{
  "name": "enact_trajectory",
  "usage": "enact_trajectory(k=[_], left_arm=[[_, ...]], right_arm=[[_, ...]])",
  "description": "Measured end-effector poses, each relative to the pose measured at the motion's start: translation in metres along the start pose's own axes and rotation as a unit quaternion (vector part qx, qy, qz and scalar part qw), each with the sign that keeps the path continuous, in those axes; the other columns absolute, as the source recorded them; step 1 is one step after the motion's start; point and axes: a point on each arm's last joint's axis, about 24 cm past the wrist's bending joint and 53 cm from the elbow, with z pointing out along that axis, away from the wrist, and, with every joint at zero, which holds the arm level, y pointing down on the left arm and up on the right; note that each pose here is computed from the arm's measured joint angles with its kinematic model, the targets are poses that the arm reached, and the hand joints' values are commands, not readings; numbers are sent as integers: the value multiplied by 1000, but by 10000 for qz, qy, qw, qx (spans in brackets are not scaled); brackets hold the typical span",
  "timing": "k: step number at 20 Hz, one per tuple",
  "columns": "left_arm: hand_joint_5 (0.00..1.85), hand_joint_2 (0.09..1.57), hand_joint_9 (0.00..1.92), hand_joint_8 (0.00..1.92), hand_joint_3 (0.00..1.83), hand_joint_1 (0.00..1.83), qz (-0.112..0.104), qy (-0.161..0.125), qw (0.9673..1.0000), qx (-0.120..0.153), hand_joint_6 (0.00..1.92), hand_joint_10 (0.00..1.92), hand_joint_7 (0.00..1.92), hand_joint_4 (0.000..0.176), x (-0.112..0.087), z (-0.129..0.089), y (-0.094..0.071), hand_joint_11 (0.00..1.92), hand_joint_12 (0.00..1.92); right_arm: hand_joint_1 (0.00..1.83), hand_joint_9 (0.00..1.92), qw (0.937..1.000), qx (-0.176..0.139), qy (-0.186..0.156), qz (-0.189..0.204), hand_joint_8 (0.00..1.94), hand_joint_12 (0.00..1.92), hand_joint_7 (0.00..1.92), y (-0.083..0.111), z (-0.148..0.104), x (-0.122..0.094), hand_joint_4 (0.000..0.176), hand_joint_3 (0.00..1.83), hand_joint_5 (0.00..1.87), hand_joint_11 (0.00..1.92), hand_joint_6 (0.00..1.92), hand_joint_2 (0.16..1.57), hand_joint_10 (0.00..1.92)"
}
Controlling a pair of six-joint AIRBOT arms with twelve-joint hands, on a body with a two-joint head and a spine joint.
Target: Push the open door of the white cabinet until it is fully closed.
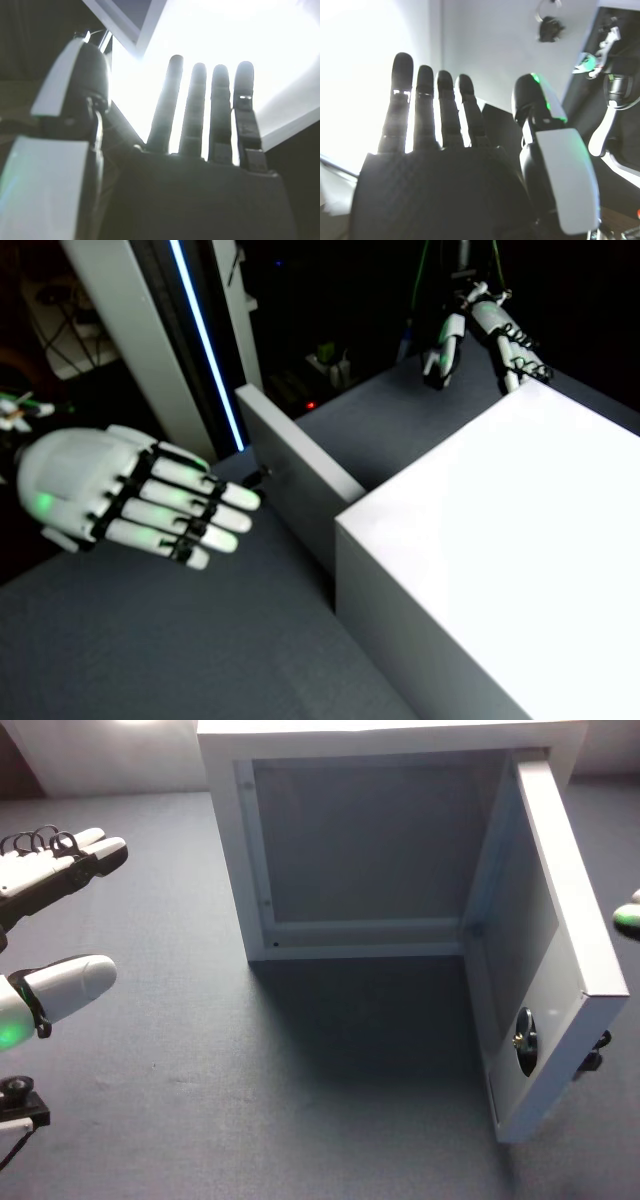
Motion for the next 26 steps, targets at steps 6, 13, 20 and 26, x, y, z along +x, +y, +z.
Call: enact_trajectory(k=[6,13,20,26], left_arm=[[201,1321,139,2,0,328,8,-15,10000,-23,1,2,136,0,-1,-1,1,0,652],[214,1322,135,2,0,343,16,-31,10000,-26,4,3,136,0,-2,-1,2,0,704],[222,1311,134,1,0,393,14,-84,10000,-28,1,1,133,0,-5,-3,2,0,637],[203,1323,101,0,2,354,16,-144,9999,-22,0,0,111,0,-8,-4,2,0,593]], right_arm=[[383,130,9995,-285,125,24,7,1434,323,13,8,6,0,0,306,0,28,1346,627],[357,81,9961,-717,464,237,3,1210,267,29,32,32,0,1,291,0,8,1360,560],[297,1,9916,-1022,675,409,0,1422,237,39,58,54,0,4,191,0,0,1381,657],[398,0,9889,-1228,719,440,8,1599,218,48,75,63,0,0,180,0,31,1342,691]])
